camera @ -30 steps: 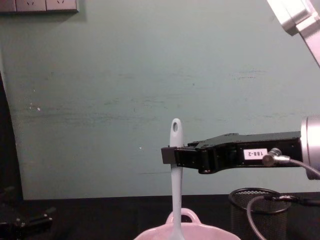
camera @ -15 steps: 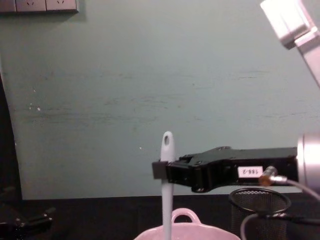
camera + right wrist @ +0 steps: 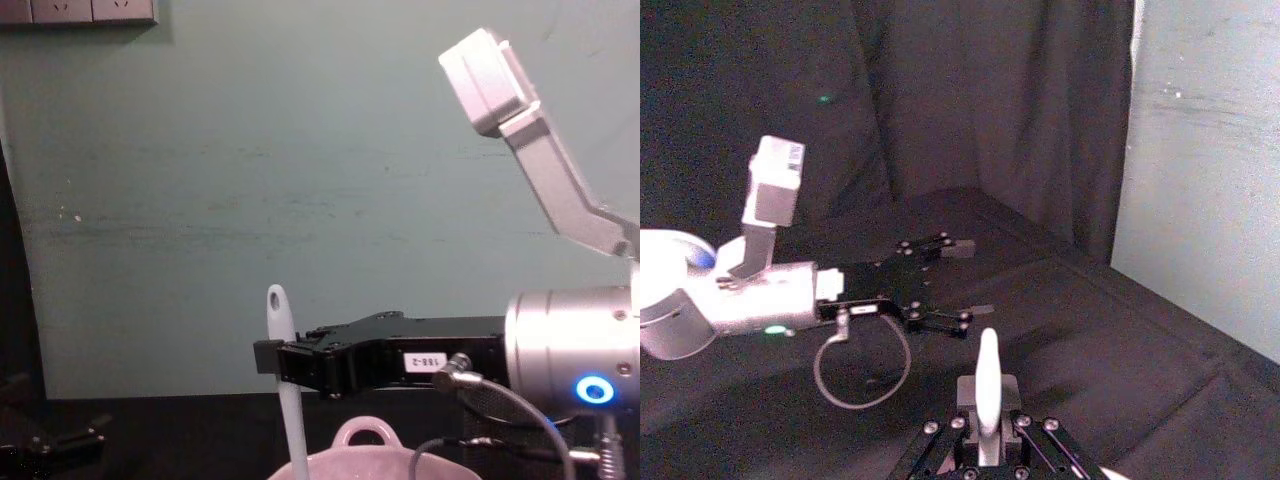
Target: Use the one hand to pick up the spoon and stir the clear water in the bowl.
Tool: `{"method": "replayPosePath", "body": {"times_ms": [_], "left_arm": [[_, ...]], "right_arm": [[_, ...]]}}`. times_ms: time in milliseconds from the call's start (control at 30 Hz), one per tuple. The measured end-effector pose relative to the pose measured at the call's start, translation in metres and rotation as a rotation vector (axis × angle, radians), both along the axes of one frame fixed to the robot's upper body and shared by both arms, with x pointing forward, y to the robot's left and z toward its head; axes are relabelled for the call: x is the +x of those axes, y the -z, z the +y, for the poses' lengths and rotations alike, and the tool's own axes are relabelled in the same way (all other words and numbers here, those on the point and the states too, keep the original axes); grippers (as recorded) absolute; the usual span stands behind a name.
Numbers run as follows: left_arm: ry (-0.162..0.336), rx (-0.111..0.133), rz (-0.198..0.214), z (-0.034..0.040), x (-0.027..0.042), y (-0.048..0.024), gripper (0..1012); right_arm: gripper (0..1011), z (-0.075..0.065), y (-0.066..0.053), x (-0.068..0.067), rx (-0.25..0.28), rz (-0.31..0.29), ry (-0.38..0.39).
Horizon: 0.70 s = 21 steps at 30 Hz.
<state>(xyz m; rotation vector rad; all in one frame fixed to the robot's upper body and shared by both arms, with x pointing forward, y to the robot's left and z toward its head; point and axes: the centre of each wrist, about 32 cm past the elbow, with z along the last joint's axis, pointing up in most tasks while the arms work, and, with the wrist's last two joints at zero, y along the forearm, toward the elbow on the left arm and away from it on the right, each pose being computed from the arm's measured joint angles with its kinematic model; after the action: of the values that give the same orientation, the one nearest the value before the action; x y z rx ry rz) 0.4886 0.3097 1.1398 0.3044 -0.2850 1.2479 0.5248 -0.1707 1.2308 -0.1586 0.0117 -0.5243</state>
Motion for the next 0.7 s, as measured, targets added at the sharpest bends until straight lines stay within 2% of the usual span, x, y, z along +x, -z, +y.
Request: {"method": "replayPosePath", "body": {"times_ms": [300, 500, 700], "left_arm": [[0.0, 0.0, 0.0, 0.0, 0.0, 0.0, 1011], [0.0, 0.0, 0.0, 0.0, 0.0, 0.0, 1011], [0.0, 0.0, 0.0, 0.0, 0.0, 0.0, 1011]], "right_arm": [[121, 0.003, 0.0, 0.016, -0.015, -0.017, 0.071], [121, -0.006, 0.0, 0.019, -0.022, -0.03, 0.124], [121, -0.02, -0.001, 0.015, -0.037, -0.046, 0.161]]}}
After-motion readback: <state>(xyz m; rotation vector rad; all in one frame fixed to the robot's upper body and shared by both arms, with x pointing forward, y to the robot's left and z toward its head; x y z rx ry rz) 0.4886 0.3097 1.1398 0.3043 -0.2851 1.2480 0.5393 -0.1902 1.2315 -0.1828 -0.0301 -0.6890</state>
